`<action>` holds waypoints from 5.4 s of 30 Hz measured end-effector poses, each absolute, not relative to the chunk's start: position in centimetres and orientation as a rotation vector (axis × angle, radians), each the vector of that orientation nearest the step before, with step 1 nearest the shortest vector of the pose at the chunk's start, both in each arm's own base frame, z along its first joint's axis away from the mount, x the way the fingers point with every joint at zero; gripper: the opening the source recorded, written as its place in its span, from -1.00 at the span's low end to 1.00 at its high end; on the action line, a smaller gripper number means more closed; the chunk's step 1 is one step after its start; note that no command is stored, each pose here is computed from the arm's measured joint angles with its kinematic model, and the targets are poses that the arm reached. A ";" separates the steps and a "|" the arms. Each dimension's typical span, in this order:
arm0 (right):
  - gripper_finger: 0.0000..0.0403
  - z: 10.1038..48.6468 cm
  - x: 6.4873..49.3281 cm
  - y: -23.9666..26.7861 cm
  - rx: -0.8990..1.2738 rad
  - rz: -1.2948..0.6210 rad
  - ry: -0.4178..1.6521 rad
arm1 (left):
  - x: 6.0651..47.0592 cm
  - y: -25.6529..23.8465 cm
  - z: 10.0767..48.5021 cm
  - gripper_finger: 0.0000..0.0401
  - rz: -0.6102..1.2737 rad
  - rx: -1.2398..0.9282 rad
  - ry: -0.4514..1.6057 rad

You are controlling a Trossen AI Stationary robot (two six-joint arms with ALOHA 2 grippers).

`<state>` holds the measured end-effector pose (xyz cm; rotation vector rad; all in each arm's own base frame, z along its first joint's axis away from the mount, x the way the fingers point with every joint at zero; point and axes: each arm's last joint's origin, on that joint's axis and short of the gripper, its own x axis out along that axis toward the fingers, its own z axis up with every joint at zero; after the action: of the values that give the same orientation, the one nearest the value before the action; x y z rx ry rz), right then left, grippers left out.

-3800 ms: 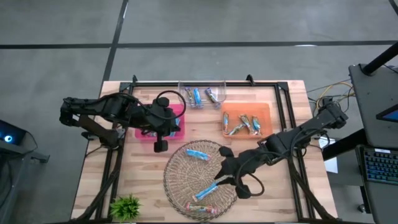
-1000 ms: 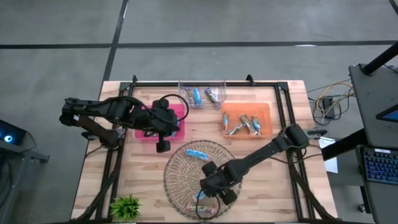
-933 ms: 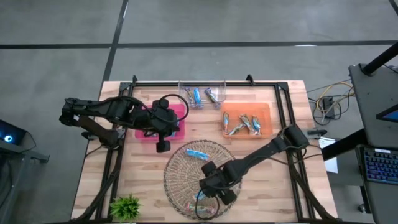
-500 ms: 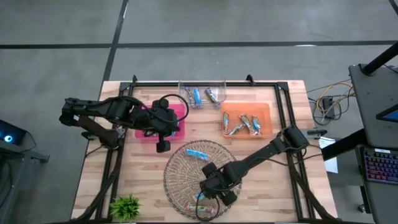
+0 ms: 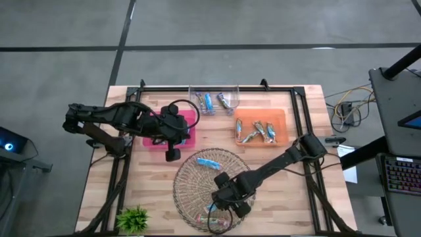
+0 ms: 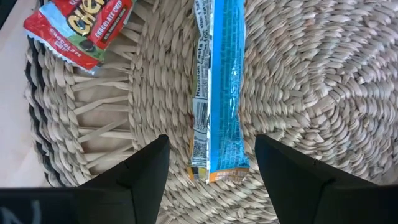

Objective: Pick and place Granola Bars by type
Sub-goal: Put the yellow granola bar into the yellow bin

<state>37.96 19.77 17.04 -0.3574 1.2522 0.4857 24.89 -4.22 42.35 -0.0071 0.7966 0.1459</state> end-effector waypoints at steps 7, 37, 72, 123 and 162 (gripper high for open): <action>0.12 17.0 38.0 19.8 -0.356 0.485 1.242 | 24.9 -4.2 42.3 -1.00 0.146 -0.008 0.797; 0.12 14.6 38.3 20.0 -0.337 0.461 1.275 | 24.9 -4.2 42.4 -1.00 0.148 -0.012 0.792; -0.63 16.3 37.6 19.6 -0.336 0.457 1.293 | 24.9 -4.2 42.4 -1.00 0.148 -0.013 0.791; -0.66 31.2 32.5 -1.4 0.220 -0.144 1.203 | 25.1 -4.3 42.4 -1.00 0.147 -0.019 0.777; -0.66 21.4 24.8 -6.9 1.058 -0.942 1.067 | 25.1 -4.2 42.4 -1.00 0.144 -0.012 0.777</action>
<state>24.80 -6.93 21.36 1.0579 1.0674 -0.9422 25.05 -4.25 42.45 -0.0118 0.7774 0.1443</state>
